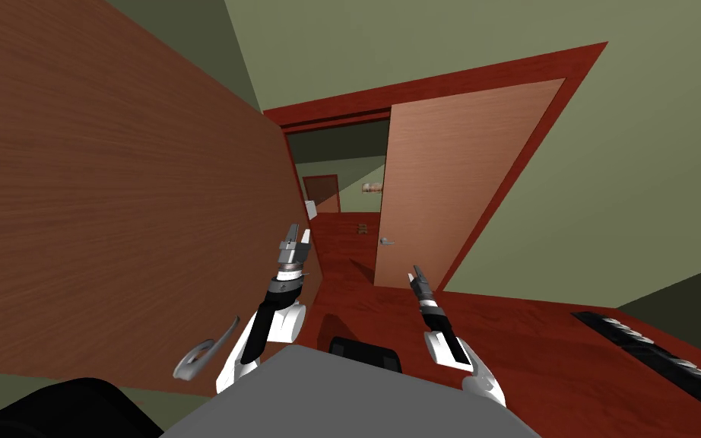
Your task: Pull the door open
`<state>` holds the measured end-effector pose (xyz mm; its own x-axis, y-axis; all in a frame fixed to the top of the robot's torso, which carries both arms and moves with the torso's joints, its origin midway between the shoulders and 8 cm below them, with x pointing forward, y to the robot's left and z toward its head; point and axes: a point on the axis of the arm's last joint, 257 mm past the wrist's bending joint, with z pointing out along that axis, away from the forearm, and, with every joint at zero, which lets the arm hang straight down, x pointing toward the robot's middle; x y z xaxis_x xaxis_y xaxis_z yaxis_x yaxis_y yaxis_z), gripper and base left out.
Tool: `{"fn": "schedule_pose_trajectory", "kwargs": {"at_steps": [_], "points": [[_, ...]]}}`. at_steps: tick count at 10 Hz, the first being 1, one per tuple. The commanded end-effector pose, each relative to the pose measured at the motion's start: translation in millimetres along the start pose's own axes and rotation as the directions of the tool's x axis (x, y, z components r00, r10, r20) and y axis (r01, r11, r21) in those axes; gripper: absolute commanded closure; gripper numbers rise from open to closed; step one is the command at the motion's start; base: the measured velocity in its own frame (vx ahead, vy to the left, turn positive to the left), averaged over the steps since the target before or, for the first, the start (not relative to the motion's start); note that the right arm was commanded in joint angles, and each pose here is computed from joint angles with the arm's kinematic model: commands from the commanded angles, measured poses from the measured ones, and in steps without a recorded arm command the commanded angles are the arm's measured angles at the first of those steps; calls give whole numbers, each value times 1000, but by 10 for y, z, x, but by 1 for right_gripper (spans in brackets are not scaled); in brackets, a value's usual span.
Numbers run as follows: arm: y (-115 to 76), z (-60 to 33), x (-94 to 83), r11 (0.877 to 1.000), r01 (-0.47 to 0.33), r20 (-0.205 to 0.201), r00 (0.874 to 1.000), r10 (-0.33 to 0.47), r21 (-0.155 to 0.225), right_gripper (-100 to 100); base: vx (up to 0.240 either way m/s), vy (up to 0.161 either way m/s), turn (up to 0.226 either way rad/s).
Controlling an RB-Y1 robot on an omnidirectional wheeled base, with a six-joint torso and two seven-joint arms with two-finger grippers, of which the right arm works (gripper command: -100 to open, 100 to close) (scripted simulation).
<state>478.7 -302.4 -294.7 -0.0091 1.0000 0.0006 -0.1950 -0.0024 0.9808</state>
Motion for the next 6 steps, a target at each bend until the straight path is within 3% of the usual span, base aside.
{"fn": "schedule_pose_trajectory", "kwargs": {"at_steps": [1,6], "points": [[-102,-33,-42,1000,-1,1,1000,1,18,-100,104,36,30],[-359,-99,-148,998,-2,6,1000,2,67,-100,108,26,25]]}}
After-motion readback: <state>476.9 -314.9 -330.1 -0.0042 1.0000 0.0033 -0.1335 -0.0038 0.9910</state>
